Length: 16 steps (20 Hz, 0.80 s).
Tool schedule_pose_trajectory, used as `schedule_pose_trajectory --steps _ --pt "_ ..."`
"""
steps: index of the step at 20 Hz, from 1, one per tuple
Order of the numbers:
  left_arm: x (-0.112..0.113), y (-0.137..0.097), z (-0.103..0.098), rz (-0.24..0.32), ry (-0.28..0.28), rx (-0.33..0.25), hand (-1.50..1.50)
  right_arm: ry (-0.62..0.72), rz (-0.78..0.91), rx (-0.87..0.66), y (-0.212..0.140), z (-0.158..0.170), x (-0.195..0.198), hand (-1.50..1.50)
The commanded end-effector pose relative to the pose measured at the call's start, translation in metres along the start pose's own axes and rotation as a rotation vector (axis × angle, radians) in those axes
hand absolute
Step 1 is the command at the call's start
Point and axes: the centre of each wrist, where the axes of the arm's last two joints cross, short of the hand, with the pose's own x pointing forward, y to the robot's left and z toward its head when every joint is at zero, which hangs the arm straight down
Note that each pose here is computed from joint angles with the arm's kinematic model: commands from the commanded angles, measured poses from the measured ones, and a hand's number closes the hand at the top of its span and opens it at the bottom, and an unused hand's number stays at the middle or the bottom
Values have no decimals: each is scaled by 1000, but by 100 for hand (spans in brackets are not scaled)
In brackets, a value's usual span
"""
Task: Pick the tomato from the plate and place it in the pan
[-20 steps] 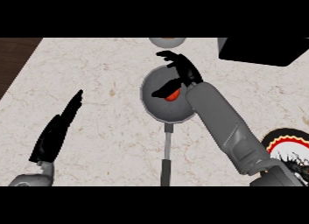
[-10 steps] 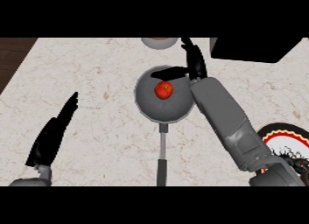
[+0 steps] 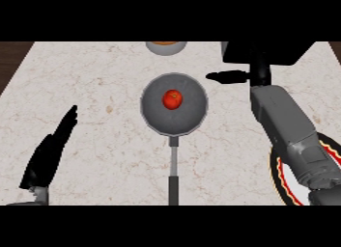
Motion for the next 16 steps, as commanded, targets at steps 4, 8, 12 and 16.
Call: schedule_pose_trajectory --steps 4,8,12,16 --pt "3 -7 1 0 10 21 0 -51 12 -38 -96 4 -33 -150" --pt "-20 0 10 10 21 24 0 -50 30 -18 -152 2 -27 -150" --pt "12 -2 6 4 -1 -2 0 -68 44 -20 -174 16 -44 -150" --pt "4 19 -1 1 17 14 0 -56 42 23 -189 16 -42 -150"
